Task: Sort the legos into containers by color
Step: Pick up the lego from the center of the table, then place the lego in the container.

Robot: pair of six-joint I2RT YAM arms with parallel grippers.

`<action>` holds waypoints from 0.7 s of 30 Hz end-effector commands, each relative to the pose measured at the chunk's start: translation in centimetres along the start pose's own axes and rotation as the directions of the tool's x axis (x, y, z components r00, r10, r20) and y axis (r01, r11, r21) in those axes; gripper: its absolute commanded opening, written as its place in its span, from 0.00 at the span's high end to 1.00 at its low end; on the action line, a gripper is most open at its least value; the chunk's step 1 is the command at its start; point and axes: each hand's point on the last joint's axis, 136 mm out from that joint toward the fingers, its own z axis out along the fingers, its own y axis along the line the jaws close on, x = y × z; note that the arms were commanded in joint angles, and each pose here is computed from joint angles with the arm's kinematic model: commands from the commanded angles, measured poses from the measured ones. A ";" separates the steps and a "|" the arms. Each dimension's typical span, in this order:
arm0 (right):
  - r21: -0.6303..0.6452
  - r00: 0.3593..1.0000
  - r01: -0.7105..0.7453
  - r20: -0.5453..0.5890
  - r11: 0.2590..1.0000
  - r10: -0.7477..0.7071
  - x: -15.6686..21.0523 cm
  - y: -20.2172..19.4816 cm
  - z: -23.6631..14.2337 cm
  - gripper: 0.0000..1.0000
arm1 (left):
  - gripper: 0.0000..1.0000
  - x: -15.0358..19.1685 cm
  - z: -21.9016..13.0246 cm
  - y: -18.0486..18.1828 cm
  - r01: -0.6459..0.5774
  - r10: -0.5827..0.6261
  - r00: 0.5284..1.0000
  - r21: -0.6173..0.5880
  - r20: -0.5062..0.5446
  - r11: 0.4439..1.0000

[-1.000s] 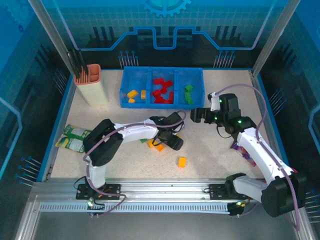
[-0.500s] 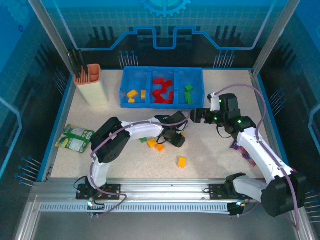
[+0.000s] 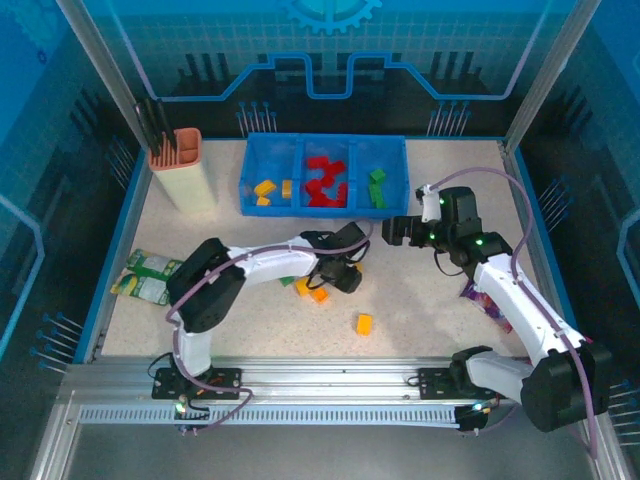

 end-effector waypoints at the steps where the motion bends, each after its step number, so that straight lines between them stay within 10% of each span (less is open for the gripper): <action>1: -0.005 1.000 -0.006 -0.004 1.000 0.006 0.7 -0.4 0.2 0.00 | 0.71 -0.8 -4.3 2.3 0.025 -0.019 0.997 -0.081 0.071 0.996; 12: -0.077 0.998 0.024 0.052 0.997 -0.020 -0.3 1.1 -0.3 0.00 | 0.71 -4.7 -12.6 14.4 0.248 -0.170 0.942 -0.257 0.290 0.934; 21: -0.053 0.998 0.035 0.044 0.998 -0.033 -0.4 1.0 -1.1 0.00 | 0.71 -8.9 -12.7 24.7 0.485 -0.343 0.837 -0.289 0.426 0.825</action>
